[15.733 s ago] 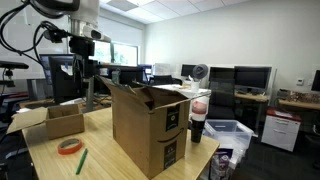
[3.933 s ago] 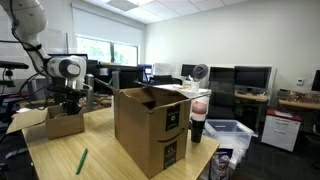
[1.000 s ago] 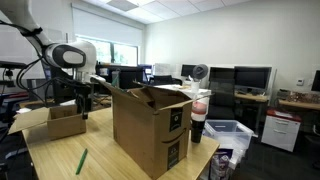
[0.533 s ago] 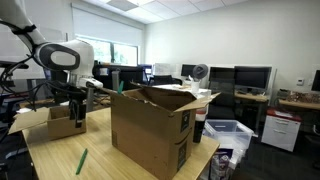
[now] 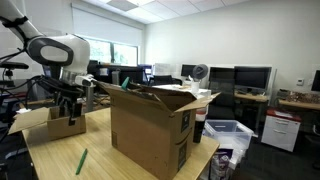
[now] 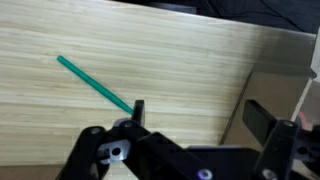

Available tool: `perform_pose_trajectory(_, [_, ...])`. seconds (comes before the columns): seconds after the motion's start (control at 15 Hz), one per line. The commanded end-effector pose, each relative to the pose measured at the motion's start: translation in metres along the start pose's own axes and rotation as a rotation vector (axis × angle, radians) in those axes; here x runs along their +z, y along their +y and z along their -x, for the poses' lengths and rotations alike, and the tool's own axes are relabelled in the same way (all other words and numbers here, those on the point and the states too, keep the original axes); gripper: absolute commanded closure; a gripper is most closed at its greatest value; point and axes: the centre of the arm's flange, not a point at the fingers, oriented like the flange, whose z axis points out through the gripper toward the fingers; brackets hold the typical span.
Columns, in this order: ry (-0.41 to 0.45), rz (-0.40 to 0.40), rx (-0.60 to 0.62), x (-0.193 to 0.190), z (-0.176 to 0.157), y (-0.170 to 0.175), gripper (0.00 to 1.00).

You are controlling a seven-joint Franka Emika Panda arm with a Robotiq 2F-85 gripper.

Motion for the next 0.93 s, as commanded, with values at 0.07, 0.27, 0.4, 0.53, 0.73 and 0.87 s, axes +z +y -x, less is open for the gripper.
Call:
perform_pose_trajectory(0.07, [-0.023, -0.002, -0.163, 0.004, 0.031, 0.003, 0.0])
perform_pose_trajectory(0.27, [-0.01, 0.09, -0.296, 0.005, 0.039, 0.015, 0.0])
perform_pose_trajectory(0.4, [0.003, 0.147, -0.331, 0.002, 0.042, 0.023, 0.0])
perform_pose_trajectory(0.53, [0.029, 0.18, -0.341, -0.005, 0.046, 0.03, 0.0])
perform_pose_trajectory(0.73, [0.07, 0.223, -0.343, -0.013, 0.051, 0.038, 0.0])
perform_pose_trajectory(0.87, [0.101, 0.245, -0.342, -0.018, 0.051, 0.043, 0.0])
